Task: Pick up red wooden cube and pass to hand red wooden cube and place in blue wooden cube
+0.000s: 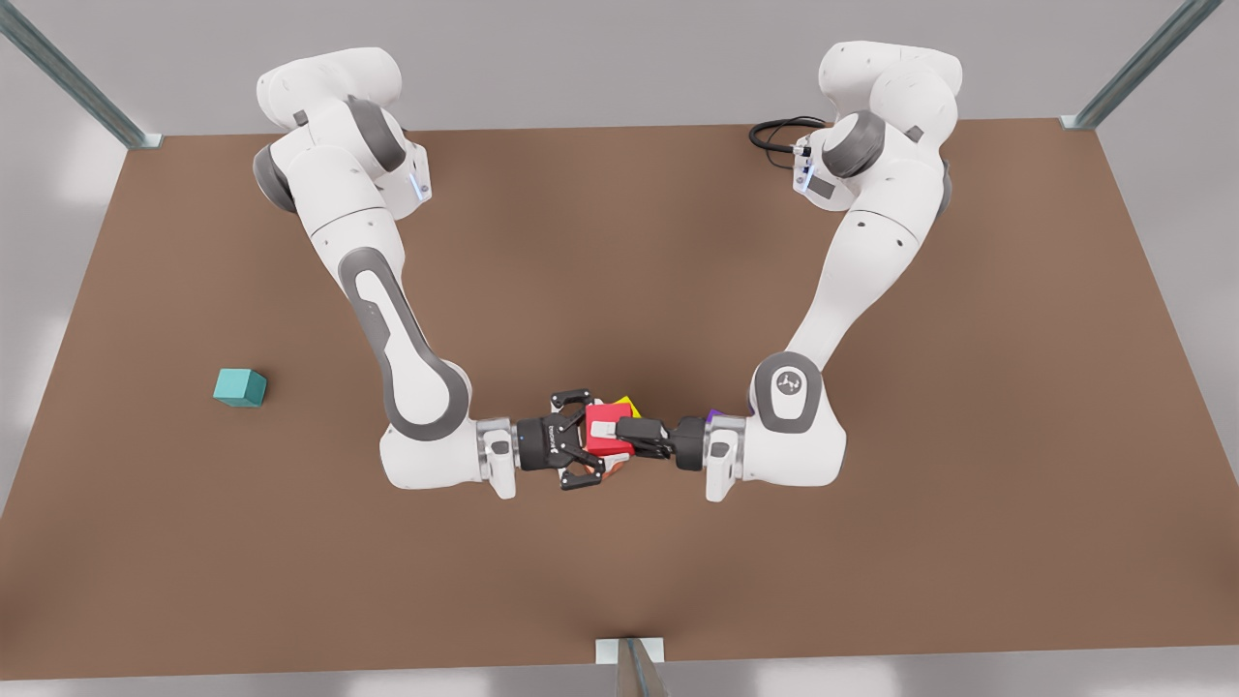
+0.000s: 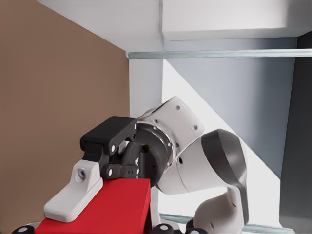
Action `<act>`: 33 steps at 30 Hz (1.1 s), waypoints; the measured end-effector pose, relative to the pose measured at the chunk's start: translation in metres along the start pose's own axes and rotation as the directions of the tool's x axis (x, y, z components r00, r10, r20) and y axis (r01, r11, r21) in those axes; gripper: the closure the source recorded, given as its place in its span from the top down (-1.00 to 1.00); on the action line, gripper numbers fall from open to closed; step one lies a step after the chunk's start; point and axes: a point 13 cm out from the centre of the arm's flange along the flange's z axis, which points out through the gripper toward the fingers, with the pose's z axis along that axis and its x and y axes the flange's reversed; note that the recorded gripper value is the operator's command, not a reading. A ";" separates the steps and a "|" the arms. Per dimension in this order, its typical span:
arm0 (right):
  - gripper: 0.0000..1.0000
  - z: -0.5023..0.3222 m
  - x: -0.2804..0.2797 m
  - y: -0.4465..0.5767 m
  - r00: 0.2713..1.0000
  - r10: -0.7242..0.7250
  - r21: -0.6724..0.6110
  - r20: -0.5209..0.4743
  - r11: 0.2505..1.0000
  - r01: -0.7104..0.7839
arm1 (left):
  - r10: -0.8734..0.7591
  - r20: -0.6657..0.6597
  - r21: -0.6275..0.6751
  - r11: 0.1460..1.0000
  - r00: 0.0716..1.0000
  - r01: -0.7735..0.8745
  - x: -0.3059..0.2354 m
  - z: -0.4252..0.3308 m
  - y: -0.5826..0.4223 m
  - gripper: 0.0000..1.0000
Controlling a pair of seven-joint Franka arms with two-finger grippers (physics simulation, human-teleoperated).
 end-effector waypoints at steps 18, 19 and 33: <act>-0.15 -0.137 0.015 -0.040 0.992 -0.048 0.057 -0.114 0.997 0.055 | 0.011 0.049 -0.015 1.000 0.999 -0.011 -0.034 -0.135 0.016 1.00; -0.15 -0.175 0.017 -0.042 0.977 -0.074 0.050 -0.198 0.995 0.085 | 0.060 0.025 -0.114 0.992 0.998 -0.057 -0.029 -0.174 0.015 1.00; -0.17 -0.560 0.143 0.121 0.149 0.003 -0.029 -0.989 0.977 -0.213 | -0.176 -0.106 -0.993 0.071 0.979 -0.094 0.173 -0.415 0.025 1.00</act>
